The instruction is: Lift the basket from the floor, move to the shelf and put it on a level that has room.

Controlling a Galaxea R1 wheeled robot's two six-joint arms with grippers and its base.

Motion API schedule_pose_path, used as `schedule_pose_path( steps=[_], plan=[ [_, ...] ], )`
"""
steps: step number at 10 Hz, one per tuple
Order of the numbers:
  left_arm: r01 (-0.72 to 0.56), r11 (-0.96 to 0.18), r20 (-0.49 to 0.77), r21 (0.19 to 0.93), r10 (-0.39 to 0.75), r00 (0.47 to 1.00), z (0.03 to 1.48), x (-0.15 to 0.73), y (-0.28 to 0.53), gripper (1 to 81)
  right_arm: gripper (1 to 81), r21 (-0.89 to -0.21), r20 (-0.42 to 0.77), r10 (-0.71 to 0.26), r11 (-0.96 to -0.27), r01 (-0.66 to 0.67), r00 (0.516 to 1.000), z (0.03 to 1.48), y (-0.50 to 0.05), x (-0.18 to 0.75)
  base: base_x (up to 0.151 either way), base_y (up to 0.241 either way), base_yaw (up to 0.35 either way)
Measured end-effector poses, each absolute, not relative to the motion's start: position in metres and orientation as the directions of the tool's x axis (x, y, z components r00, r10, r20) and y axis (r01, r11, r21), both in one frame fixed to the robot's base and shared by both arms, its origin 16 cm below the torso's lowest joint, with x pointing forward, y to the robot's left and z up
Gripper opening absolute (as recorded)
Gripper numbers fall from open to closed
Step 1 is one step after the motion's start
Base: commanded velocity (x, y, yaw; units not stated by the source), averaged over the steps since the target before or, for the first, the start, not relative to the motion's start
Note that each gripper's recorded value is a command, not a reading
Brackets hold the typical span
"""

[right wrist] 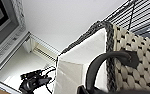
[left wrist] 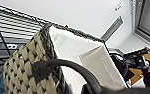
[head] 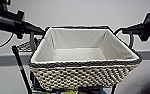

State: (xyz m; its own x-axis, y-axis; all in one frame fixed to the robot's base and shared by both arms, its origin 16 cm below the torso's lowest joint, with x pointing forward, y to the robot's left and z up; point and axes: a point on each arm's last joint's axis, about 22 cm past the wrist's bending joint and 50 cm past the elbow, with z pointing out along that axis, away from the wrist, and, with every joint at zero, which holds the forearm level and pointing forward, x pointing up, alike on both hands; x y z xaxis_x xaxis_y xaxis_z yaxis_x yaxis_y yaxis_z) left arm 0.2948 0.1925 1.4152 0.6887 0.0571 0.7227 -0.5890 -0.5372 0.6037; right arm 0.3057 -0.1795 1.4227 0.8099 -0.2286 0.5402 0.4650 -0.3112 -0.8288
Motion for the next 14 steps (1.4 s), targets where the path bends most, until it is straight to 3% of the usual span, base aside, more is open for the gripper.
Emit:
schedule_pose_path(
  steps=[10, 14],
  plan=[
    [-0.531, -0.557, 0.71, 0.638, 0.159, 0.686, 1.481, 0.371, 0.196, 1.0, 1.0, -0.817, 0.561, -0.31, -0.354, 0.454, 0.768, 1.491, -0.189, 0.383, 0.0, 0.0, 0.0],
    [-0.534, -0.587, 0.736, 0.608, 0.166, 0.656, 1.502, 0.403, 0.188, 1.0, 1.0, -0.805, 0.574, -0.33, -0.398, 0.441, 0.75, 1.507, -0.188, 0.424, 0.0, 0.0, 0.0]
  ],
)
